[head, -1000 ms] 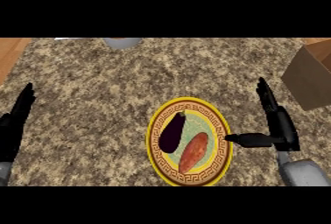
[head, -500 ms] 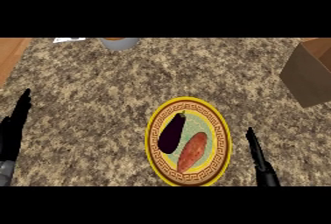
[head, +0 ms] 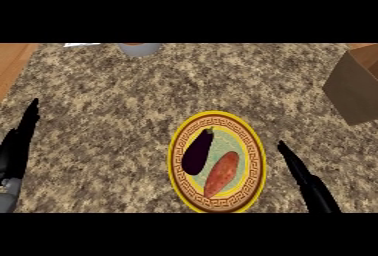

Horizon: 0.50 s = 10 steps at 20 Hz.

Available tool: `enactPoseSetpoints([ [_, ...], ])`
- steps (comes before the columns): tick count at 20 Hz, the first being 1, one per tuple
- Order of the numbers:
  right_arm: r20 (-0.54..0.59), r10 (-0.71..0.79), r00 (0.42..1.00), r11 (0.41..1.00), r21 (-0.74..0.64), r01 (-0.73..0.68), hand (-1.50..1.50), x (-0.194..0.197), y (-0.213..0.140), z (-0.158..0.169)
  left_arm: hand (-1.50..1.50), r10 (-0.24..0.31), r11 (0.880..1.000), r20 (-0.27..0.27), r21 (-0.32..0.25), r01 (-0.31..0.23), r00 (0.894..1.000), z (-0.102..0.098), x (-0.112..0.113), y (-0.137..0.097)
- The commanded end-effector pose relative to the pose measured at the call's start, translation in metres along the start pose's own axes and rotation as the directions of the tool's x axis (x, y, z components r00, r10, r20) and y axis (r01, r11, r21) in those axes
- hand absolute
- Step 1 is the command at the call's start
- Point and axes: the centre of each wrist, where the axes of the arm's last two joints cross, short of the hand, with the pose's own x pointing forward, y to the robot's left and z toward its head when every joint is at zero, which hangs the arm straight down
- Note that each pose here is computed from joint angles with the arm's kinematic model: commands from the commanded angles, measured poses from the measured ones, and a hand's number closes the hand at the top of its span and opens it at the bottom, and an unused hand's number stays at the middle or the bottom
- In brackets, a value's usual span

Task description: Pick the sweet potato from the plate and place it in the cardboard box

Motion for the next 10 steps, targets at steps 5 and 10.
enactPoseSetpoints([
  [5,-0.135,0.243,0.961,0.937,0.289,-0.196,-1.5,0.048,-0.011,-0.033,0.0,-0.011,1.0,0.005,-0.018,0.011,1.0,0.001,-0.01,-0.007],
  [10,-0.16,0.237,0.958,0.911,0.378,-0.163,-1.5,0.091,-0.004,-0.058,0.0,-0.011,1.0,0.0,-0.008,0.011,1.0,0.004,-0.004,0.014],
])
